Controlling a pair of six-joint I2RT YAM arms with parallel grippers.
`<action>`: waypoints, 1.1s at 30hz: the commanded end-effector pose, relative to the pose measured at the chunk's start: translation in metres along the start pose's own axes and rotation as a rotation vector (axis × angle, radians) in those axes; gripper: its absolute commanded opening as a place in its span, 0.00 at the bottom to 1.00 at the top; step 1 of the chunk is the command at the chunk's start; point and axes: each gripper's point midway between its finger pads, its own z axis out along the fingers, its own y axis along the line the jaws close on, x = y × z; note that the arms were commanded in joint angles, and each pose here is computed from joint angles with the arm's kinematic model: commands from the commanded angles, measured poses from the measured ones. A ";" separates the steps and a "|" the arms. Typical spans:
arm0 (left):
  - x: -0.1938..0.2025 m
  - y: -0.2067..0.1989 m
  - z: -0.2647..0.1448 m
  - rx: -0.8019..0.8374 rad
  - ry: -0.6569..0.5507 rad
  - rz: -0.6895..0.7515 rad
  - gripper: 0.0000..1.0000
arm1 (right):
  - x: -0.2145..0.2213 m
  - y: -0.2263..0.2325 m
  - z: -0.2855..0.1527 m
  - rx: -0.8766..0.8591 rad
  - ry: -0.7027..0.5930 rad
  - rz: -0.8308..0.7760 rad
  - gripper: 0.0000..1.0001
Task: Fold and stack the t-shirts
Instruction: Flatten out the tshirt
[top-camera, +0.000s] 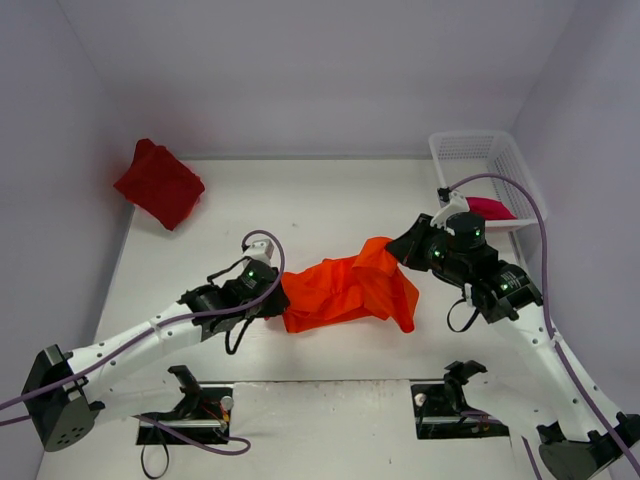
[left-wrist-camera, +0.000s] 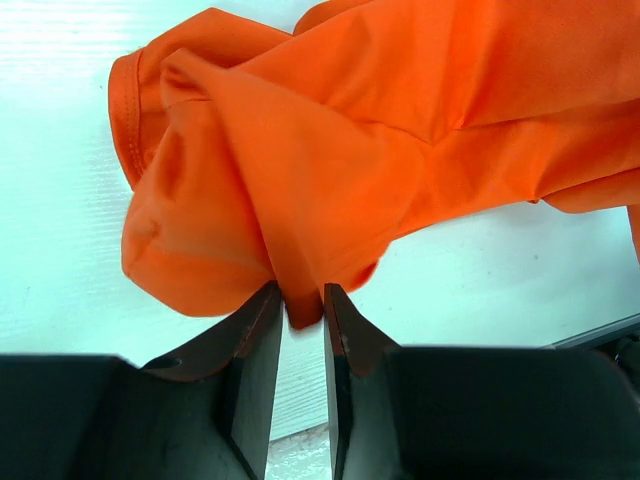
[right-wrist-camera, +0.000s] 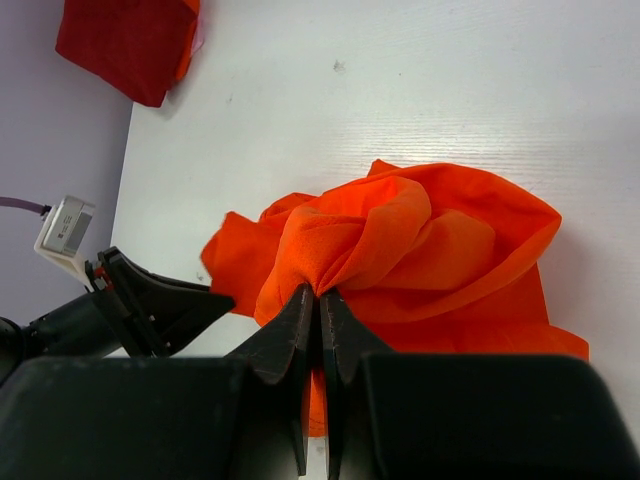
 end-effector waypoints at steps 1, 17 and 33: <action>-0.012 -0.008 -0.002 0.029 -0.039 -0.016 0.19 | -0.017 0.010 0.000 -0.031 -0.065 -0.014 0.00; 0.000 -0.001 0.006 0.011 -0.005 -0.007 0.18 | -0.017 0.009 0.003 -0.025 -0.059 -0.019 0.00; 0.018 0.026 0.016 -0.110 0.042 -0.001 0.26 | -0.017 0.009 0.003 -0.025 -0.057 -0.016 0.00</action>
